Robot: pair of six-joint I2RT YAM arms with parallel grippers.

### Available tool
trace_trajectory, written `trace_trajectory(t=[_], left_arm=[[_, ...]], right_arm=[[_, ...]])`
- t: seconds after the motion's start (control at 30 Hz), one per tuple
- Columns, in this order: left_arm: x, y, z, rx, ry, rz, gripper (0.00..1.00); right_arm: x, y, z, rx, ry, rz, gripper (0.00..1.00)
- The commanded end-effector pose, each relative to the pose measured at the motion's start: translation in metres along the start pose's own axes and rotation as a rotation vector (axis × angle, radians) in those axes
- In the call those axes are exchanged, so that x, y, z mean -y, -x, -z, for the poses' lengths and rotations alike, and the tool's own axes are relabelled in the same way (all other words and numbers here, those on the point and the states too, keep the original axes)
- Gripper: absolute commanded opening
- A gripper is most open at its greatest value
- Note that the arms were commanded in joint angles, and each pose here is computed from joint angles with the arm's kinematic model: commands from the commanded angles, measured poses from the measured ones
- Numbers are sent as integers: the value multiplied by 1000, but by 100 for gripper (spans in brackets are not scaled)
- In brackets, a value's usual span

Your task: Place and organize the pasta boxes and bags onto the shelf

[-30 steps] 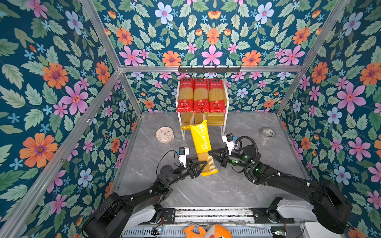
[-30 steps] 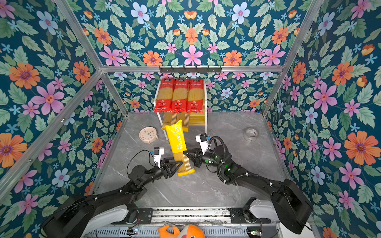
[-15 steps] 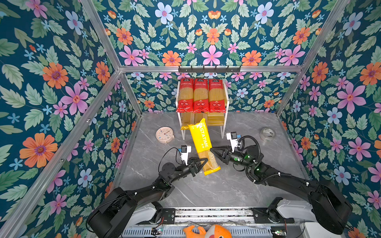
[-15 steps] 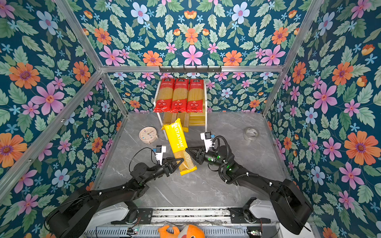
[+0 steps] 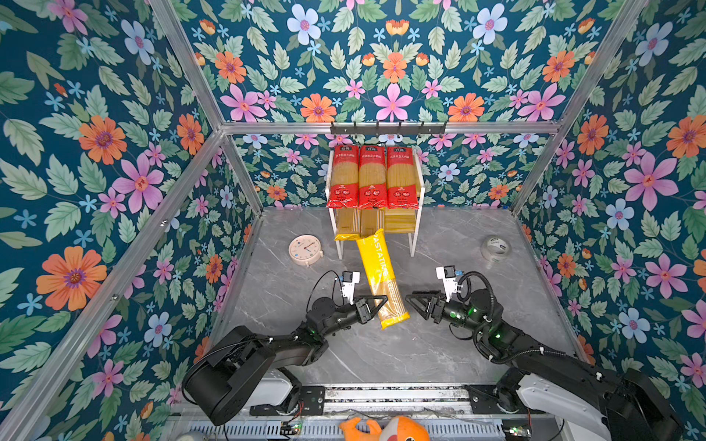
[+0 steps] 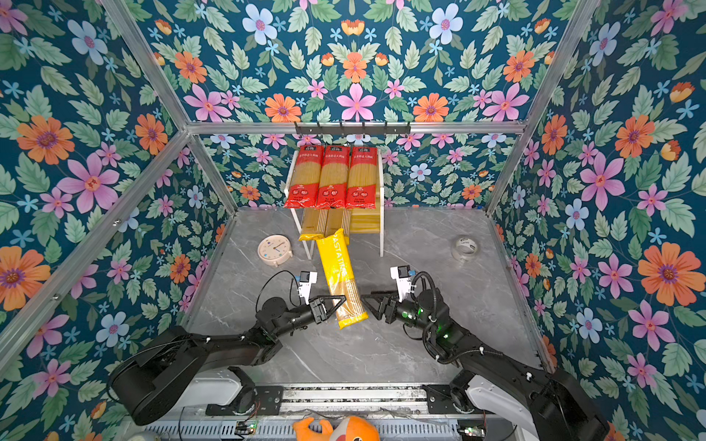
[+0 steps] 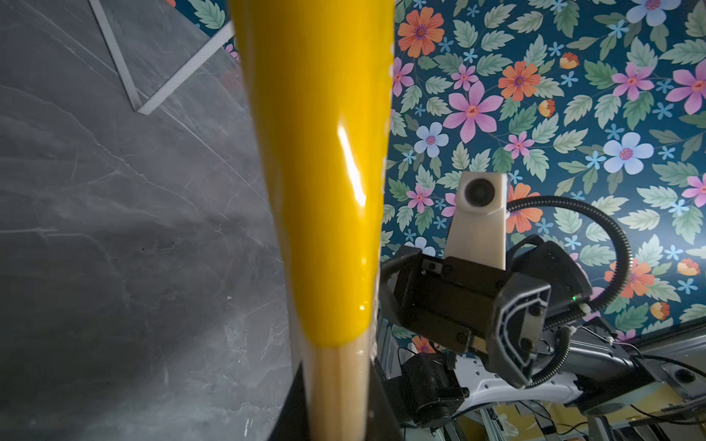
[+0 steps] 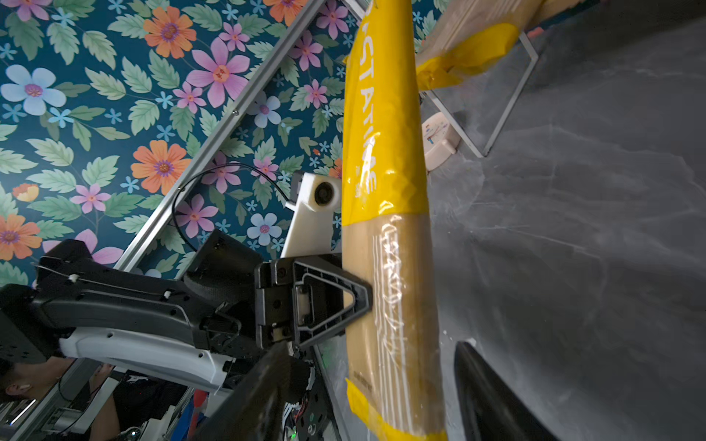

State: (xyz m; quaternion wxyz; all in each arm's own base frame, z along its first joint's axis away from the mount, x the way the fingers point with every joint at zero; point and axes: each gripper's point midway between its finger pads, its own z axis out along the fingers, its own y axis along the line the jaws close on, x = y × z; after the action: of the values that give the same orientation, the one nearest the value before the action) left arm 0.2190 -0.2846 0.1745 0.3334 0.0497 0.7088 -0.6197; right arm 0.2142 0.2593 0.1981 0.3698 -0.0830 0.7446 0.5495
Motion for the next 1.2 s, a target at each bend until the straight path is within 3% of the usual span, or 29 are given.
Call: trace_trajectory(t=[0.0,0.37,0.5,0.83,0.97,1.17], left_arm=[[38,30,-5,106,-142,-89,0],[50,37,-25,73,-214,-38,0],[54,38,-30,46,-221,-18,0],[51,38,-39,7,-205,15,1],[41,54,-41,31,-155,34,14],[34,78,-34,82,-102,29,37]], right_arm=[[9,-10,2,-23,-23,-61,73],[-5,-11,-16,-75,80,-71,70],[-17,-1,-19,-36,151,-39,60],[-15,25,-26,101,155,-47,24],[-14,43,-29,181,140,-64,11],[-15,72,-38,272,120,-75,0]])
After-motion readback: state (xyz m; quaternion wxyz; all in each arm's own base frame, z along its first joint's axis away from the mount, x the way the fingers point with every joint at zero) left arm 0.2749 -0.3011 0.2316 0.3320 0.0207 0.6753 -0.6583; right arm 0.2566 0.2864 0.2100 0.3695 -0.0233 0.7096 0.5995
